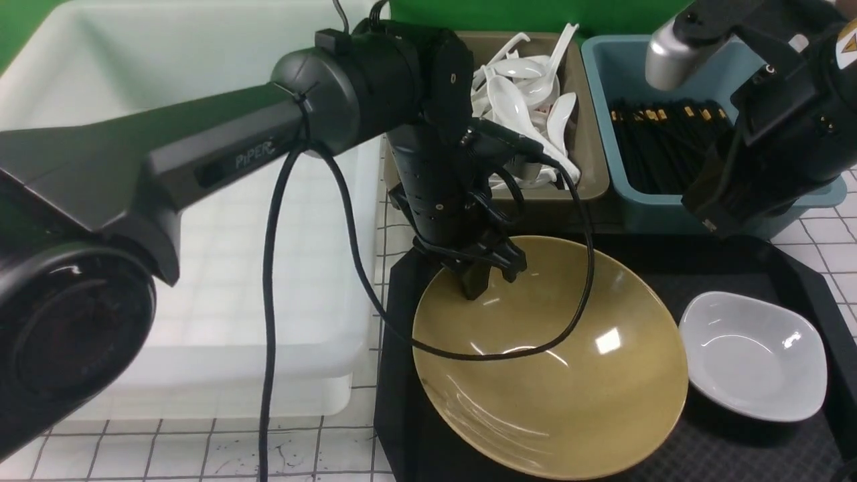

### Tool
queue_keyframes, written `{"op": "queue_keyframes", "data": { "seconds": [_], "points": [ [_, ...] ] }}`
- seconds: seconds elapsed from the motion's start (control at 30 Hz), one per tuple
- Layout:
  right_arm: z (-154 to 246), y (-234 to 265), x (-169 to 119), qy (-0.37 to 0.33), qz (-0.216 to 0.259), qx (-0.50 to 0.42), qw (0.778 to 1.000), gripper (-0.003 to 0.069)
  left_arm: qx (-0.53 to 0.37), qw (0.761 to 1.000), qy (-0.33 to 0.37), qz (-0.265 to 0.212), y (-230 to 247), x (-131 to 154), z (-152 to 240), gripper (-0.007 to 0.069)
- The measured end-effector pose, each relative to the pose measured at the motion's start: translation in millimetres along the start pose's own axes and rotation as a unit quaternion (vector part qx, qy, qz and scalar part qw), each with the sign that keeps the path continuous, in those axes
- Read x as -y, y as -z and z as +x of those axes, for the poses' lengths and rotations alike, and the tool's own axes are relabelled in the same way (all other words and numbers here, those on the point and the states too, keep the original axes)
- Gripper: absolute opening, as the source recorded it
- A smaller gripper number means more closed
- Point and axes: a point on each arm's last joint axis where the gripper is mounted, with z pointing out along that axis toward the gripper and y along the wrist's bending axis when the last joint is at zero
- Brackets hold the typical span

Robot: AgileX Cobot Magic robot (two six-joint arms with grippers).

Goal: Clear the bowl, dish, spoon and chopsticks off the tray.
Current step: Use the left arm to grab the yellow noodle bowl on the left, then use the left arm to put the noodle bowl into the large storage box on the left

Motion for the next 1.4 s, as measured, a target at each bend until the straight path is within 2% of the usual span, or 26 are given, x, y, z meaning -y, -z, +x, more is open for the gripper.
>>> {"op": "queue_keyframes", "data": {
  "seconds": [0.2,0.27,0.57,0.77,0.87,0.93,0.97,1.07,1.1,1.13,1.27,1.4],
  "points": [
    [-9,14,-14,0.033,-0.013,0.004,0.999,0.0100,0.047,0.999,-0.001,-0.018,48,6,6,0.0003],
    [-22,31,-30,0.066,-0.020,0.035,0.997,0.0064,0.081,0.996,0.007,-0.027,79,2,13,0.0006],
    [-53,97,-80,0.151,-0.047,0.160,0.974,0.0040,0.176,0.981,0.080,0.026,152,-31,51,0.0006],
    [-62,103,-98,0.177,-0.060,0.180,0.966,0.0040,0.227,0.966,0.117,0.036,183,-47,96,0.0006],
    [-66,95,-100,0.180,-0.061,0.172,0.967,0.0040,0.277,0.947,0.164,0.016,207,-56,137,0.0006],
    [-68,91,-101,0.182,-0.059,0.167,0.967,0.0040,0.314,0.925,0.212,-0.020,225,-65,172,0.0006],
    [-68,90,-101,0.182,-0.059,0.166,0.967,0.0040,0.317,0.923,0.217,-0.024,226,-66,176,0.0006],
    [-71,86,-102,0.186,-0.058,0.166,0.967,0.0040,0.341,0.880,0.319,-0.092,237,-86,238,0.0006],
    [-71,86,-102,0.186,-0.058,0.167,0.967,0.0040,0.342,0.877,0.323,-0.095,238,-87,240,0.0006],
    [-73,84,-102,0.186,-0.058,0.166,0.967,0.0040,0.331,0.862,0.368,-0.109,231,-97,262,0.0006],
    [-75,81,-102,0.195,-0.056,0.170,0.965,0.0041,0.307,0.846,0.420,-0.121,207,-112,285,0.0006],
    [-76,80,-103,0.199,-0.055,0.170,0.964,0.0042,0.279,0.833,0.453,-0.154,183,-127,300,0.0006]
  ]
}}
